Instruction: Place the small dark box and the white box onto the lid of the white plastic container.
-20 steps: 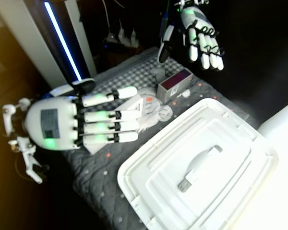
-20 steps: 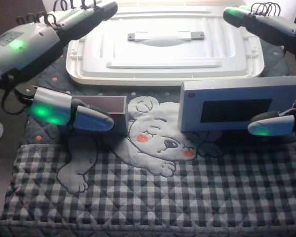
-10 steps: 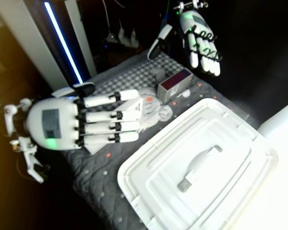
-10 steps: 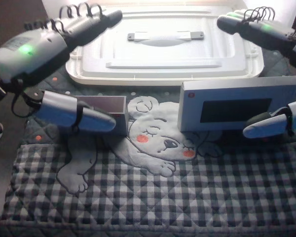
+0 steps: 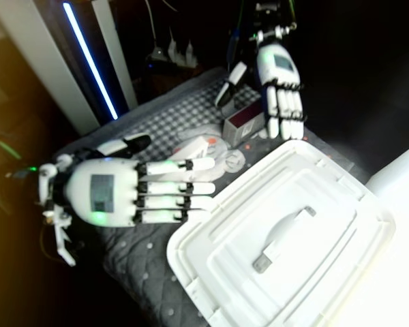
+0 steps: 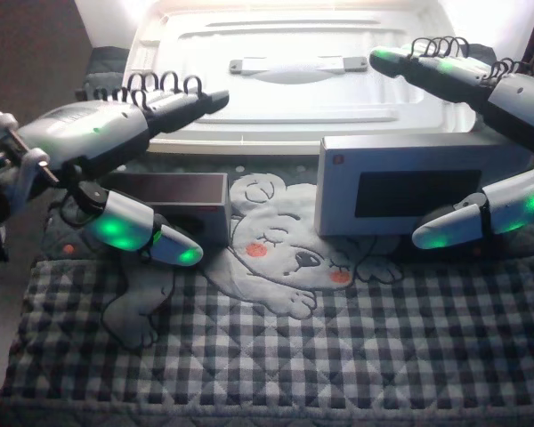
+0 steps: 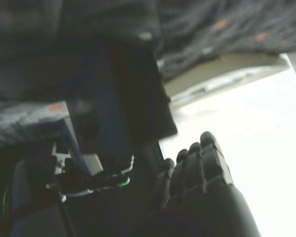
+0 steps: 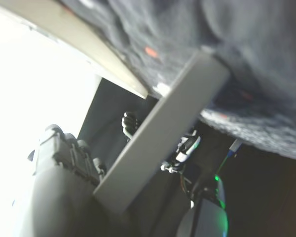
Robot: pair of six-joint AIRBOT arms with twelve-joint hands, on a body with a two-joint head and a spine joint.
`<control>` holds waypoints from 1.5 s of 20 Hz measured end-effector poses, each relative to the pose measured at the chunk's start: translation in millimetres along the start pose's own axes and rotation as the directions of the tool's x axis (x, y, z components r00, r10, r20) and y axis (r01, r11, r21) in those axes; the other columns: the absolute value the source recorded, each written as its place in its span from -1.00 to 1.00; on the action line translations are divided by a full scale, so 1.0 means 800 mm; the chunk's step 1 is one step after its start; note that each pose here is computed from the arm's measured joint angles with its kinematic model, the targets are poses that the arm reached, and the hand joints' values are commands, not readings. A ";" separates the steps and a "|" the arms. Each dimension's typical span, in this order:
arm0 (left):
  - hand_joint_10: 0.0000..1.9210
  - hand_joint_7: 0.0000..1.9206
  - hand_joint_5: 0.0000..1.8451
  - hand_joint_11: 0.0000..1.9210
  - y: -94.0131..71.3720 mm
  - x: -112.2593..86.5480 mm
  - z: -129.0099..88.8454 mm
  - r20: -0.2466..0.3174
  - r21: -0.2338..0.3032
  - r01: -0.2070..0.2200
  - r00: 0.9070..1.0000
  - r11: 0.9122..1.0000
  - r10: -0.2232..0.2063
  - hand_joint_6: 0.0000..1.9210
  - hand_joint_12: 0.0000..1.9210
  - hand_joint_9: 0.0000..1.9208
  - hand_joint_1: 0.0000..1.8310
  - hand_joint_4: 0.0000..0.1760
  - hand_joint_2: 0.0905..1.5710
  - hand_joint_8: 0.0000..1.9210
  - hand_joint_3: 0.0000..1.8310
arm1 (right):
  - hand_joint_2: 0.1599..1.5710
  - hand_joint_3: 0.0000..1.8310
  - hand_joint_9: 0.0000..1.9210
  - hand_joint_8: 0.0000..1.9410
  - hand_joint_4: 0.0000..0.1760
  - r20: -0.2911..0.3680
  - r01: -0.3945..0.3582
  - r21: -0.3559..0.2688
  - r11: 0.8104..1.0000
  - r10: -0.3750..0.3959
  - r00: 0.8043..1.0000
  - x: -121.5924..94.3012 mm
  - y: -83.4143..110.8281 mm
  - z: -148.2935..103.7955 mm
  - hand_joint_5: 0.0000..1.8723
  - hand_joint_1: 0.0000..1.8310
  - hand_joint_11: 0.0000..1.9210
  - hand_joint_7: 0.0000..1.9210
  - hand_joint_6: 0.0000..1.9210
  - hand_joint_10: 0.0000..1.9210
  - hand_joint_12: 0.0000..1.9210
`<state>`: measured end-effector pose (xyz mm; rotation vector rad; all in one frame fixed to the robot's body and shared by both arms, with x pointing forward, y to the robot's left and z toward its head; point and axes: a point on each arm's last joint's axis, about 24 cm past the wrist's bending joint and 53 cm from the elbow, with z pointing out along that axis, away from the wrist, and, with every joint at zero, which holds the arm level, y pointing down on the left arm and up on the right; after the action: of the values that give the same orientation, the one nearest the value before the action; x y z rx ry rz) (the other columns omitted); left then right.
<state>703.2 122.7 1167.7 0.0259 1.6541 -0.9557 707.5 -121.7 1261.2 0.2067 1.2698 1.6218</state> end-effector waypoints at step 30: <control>0.07 0.06 0.22 -0.21 -0.008 -0.017 -0.006 0.085 0.058 0.096 0.991 0.994 -0.101 -0.45 0.64 -0.03 0.39 -1.00 0.34 0.17 -1.00 | 0.25 -1.00 0.18 0.13 -1.00 -0.031 -0.001 -0.073 0.997 -0.002 1.000 0.005 0.029 -0.005 0.32 0.39 0.19 0.15 -0.65 0.70 0.98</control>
<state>701.3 127.7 1182.7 -0.0616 1.5600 -1.0612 688.9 -119.7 1276.7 0.1361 1.2315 1.6738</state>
